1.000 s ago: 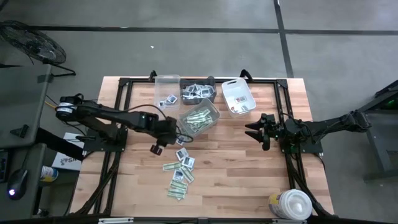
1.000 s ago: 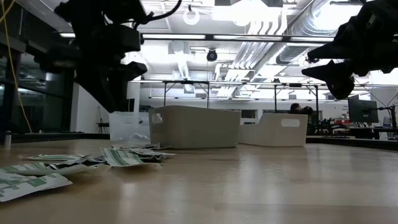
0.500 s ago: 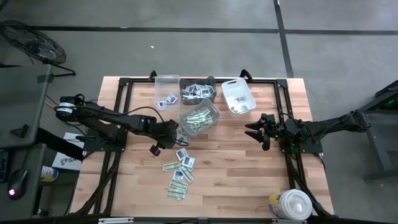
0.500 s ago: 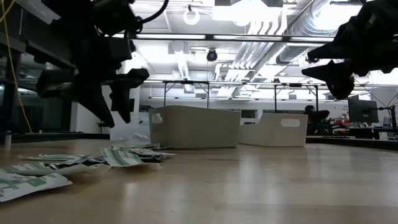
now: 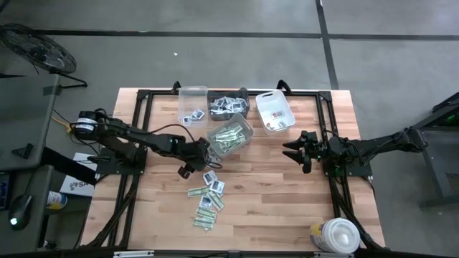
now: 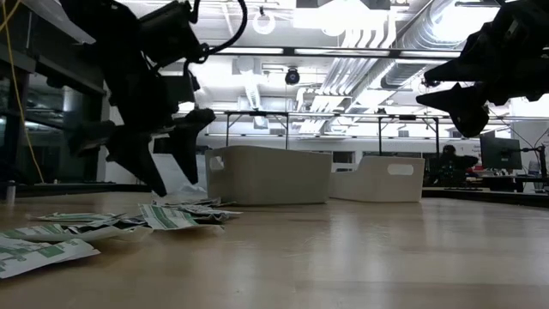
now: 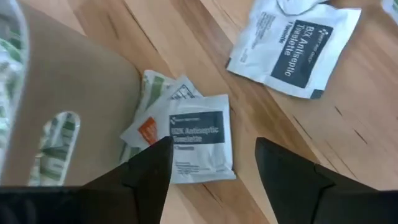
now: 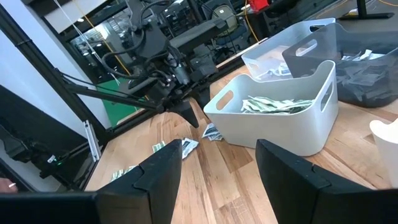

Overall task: Pick & Place First Aid Supplies
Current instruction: Put the towelette pack into the black bin

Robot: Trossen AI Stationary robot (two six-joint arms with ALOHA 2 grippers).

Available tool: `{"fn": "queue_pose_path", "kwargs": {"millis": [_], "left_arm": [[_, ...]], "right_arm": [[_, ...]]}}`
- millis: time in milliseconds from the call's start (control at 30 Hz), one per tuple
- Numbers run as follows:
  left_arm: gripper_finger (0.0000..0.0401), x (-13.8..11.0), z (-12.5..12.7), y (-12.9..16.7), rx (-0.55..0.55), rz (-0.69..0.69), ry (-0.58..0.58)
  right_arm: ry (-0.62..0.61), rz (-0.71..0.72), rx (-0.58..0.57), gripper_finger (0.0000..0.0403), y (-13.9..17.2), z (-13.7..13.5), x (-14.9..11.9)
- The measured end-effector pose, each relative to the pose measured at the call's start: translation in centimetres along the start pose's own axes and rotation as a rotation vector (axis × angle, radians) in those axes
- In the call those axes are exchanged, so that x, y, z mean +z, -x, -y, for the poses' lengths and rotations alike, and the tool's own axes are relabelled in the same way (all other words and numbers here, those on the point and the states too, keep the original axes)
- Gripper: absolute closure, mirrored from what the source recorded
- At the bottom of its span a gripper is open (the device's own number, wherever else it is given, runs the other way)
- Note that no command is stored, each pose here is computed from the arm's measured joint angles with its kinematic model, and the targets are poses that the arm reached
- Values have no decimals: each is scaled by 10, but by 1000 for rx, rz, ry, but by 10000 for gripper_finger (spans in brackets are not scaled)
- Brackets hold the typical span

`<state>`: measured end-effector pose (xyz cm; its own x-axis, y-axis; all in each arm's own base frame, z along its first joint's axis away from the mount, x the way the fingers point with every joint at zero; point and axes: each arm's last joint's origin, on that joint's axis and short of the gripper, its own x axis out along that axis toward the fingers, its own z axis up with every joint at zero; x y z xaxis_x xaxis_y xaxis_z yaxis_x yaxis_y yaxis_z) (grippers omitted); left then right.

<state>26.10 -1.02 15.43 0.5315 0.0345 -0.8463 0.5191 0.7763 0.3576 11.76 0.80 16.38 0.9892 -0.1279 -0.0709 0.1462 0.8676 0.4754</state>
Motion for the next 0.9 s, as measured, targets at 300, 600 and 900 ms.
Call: {"fn": "queue_pose_path", "kwargs": {"millis": [300,600,900], "left_arm": [[194,-5,-5,-2,-54,24,48],[196,-12,-12,-2,-59,20,84],[196,-15,-11,-15,-100,2,83]], "right_arm": [[0,0,0,203,0,0,0],[0,0,0,203,0,0,0],[0,0,0,203,0,0,0]]}}
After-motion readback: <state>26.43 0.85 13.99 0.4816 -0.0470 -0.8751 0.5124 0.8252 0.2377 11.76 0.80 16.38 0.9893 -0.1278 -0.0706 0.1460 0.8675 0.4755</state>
